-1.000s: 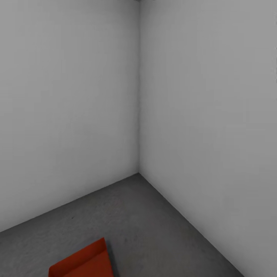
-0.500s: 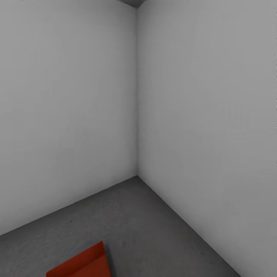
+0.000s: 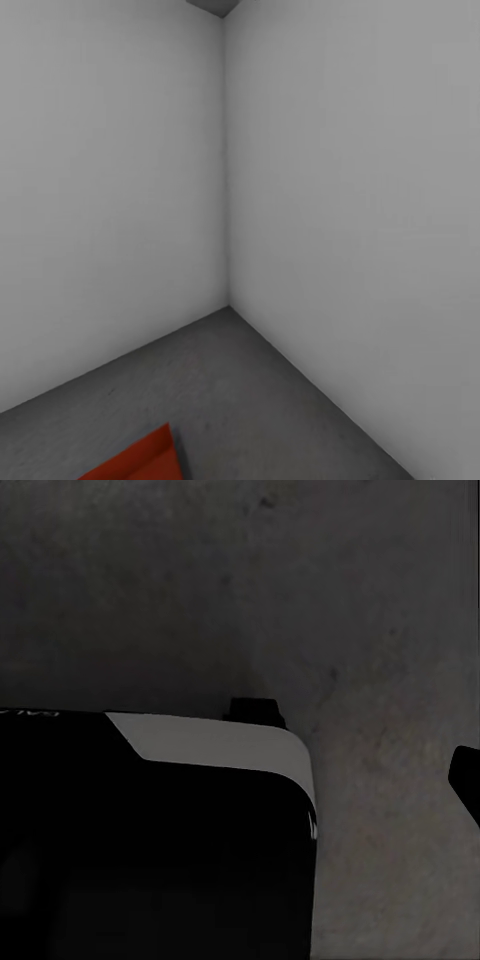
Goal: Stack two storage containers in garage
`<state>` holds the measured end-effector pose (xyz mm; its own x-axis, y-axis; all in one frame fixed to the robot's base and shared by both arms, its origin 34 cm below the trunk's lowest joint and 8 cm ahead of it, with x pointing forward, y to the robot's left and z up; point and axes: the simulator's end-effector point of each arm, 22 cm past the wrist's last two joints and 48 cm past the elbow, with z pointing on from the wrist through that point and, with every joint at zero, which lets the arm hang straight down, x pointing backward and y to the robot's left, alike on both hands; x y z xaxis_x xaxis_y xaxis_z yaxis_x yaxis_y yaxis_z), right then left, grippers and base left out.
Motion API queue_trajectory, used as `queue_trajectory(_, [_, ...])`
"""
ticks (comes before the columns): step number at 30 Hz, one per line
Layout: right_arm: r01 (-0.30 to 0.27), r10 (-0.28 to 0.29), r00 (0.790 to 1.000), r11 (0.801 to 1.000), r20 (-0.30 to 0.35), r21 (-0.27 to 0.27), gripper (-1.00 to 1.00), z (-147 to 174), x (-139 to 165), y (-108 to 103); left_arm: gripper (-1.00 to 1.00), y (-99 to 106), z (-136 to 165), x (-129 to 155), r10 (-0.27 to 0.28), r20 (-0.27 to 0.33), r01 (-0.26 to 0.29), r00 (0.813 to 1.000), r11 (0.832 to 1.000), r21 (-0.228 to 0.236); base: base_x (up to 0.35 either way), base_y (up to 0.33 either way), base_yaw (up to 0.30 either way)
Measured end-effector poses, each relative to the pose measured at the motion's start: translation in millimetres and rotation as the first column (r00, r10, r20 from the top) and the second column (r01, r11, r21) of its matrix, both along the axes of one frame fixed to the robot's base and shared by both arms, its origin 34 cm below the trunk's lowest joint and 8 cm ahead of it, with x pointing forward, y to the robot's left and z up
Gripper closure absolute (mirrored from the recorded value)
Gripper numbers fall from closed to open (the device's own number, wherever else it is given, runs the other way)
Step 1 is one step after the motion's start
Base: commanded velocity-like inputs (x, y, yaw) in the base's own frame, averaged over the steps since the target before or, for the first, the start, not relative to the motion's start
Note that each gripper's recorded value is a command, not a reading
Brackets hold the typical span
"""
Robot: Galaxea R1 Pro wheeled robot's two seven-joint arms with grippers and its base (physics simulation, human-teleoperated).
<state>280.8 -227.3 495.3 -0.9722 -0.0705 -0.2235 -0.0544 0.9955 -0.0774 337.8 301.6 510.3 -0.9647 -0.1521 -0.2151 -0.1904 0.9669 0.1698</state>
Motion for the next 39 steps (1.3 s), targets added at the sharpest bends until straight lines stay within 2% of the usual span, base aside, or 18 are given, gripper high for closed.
queue_trajectory(36, [-0.009, 0.009, 1.000, 1.000, 0.005, -0.004, -1.00, 0.5, 1.7, -2.3, -1.00, 0.0, 0.7, 1.3, 0.000, 0.004, 0.000, 1.000, 1.000, 0.000, 0.000, 0.000, -0.251])
queue_trajectory(39, [-0.009, 0.009, 1.000, 1.000, 0.004, -0.004, -1.00, 0.5, 1.8, -2.2, -1.00, 0.1, 0.7, 1.3, 0.000, 0.004, 0.000, 1.000, 1.000, 0.000, 0.000, 0.000, -0.052])
